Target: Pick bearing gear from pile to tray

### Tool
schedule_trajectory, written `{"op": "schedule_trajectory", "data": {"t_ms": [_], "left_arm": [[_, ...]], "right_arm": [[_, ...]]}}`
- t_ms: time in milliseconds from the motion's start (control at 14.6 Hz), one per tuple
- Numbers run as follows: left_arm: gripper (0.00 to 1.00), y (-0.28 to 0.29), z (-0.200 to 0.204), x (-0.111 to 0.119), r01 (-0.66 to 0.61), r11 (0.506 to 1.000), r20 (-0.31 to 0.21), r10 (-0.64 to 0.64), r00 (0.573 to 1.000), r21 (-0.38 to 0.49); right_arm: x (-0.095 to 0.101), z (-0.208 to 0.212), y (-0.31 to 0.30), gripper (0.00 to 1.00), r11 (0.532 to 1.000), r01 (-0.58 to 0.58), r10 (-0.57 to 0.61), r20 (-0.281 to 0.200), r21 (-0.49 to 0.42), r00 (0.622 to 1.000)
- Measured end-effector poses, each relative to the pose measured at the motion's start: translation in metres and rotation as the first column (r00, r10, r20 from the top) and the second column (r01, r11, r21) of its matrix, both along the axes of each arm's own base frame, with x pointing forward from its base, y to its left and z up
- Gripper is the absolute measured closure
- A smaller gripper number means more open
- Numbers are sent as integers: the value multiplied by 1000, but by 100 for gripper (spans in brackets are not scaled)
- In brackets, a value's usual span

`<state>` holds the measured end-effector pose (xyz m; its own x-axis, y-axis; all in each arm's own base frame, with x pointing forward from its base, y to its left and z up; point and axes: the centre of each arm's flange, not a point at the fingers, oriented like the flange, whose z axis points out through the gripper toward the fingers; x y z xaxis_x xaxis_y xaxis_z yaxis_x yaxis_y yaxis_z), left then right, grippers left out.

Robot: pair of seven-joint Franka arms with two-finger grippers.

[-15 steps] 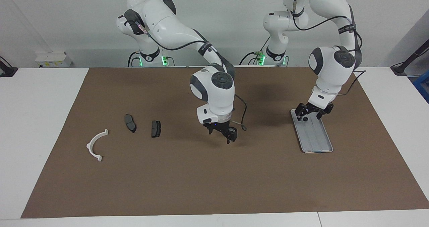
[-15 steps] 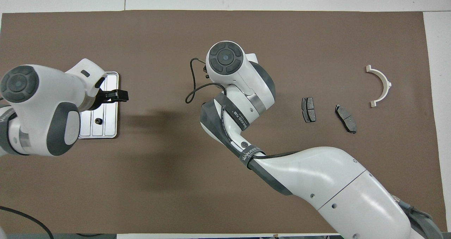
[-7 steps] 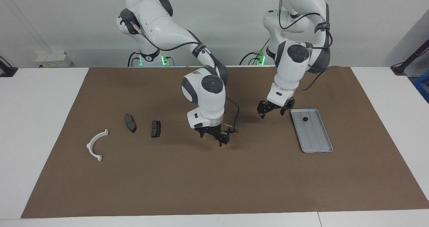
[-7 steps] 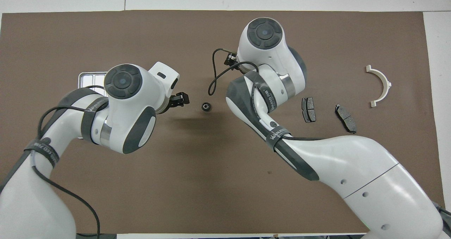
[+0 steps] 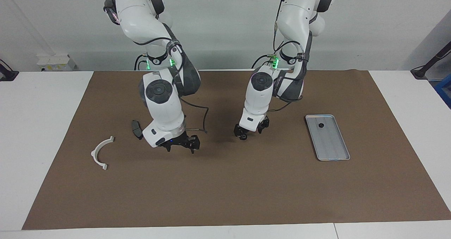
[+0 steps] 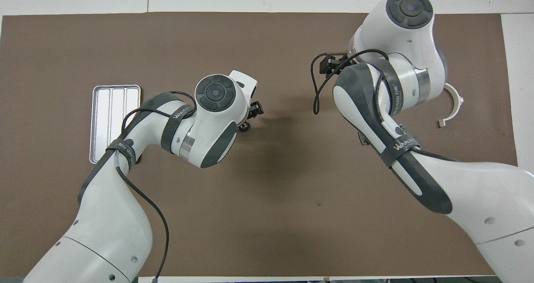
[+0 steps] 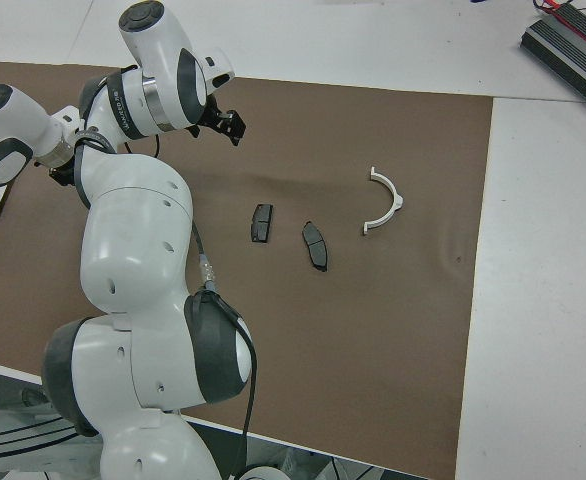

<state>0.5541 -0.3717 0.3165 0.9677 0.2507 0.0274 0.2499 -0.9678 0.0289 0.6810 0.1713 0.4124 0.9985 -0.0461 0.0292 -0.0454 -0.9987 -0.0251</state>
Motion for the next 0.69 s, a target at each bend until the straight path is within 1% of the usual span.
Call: {"op": "schedule_trajectory", "data": {"t_ms": [206, 343, 411, 480, 685], "left_arm": [[0, -7, -11, -5, -12, 1000, -7, 12, 1000, 16], [0, -7, -13, -5, -16, 1000, -7, 16, 1000, 18], [7, -7, -13, -5, -17, 1000, -5, 17, 1000, 17], [10, -7, -14, -5, -19, 1000, -5, 19, 1000, 17], [10, -6, -23, -7, -22, 1000, -4, 22, 1000, 15]], "right_arm": [[-17, 19, -31, 0, 998, -68, 68, -4, -17, 998], [-31, 33, -54, 0, 994, -104, 104, -15, -31, 994], [-38, 43, -68, 0, 992, -122, 121, -19, -38, 992], [-46, 55, -82, 0, 990, -132, 131, -19, -48, 991], [-76, 99, -117, 0, 992, -110, 109, -14, -68, 994]]}}
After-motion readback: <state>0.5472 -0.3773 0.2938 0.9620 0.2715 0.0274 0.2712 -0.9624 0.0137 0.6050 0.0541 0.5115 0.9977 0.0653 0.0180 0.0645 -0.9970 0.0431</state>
